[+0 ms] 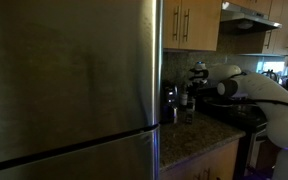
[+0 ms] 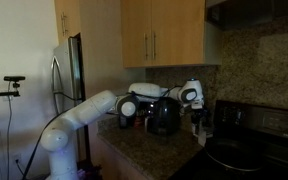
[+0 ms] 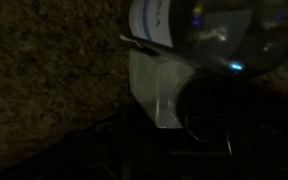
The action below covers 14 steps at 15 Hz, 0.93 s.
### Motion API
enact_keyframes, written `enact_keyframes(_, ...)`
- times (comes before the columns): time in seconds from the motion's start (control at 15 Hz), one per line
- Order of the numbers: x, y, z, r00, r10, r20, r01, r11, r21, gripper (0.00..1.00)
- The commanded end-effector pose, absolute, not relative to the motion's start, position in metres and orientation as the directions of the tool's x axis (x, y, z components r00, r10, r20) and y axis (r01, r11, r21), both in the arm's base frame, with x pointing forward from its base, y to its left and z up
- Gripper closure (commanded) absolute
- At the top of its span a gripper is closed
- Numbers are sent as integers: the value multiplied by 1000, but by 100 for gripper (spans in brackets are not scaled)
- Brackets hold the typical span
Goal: Slide the salt container near the edge of the countertop.
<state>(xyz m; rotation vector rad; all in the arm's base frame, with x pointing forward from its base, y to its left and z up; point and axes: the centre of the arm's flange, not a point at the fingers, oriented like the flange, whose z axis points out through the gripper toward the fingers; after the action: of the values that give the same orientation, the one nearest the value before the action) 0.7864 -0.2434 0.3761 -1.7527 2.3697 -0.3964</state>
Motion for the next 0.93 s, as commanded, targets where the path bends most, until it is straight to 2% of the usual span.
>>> enact_keyframes(0.0, 823, -258, 366, -263, -965, -7, -928, 255, -271, 0)
enact_keyframes(0.27, 830, -256, 369, -365, -931, 14, -880, 340, -332, 0)
enact_keyframes(0.6, 837, -249, 367, -515, -856, -58, -763, 488, -425, 0)
enact_keyframes(0.67, 798, -241, 367, -462, -885, -51, -809, 445, -384, 0)
enact_keyframes(0.87, 801, -238, 363, -496, -866, -68, -782, 479, -399, 0)
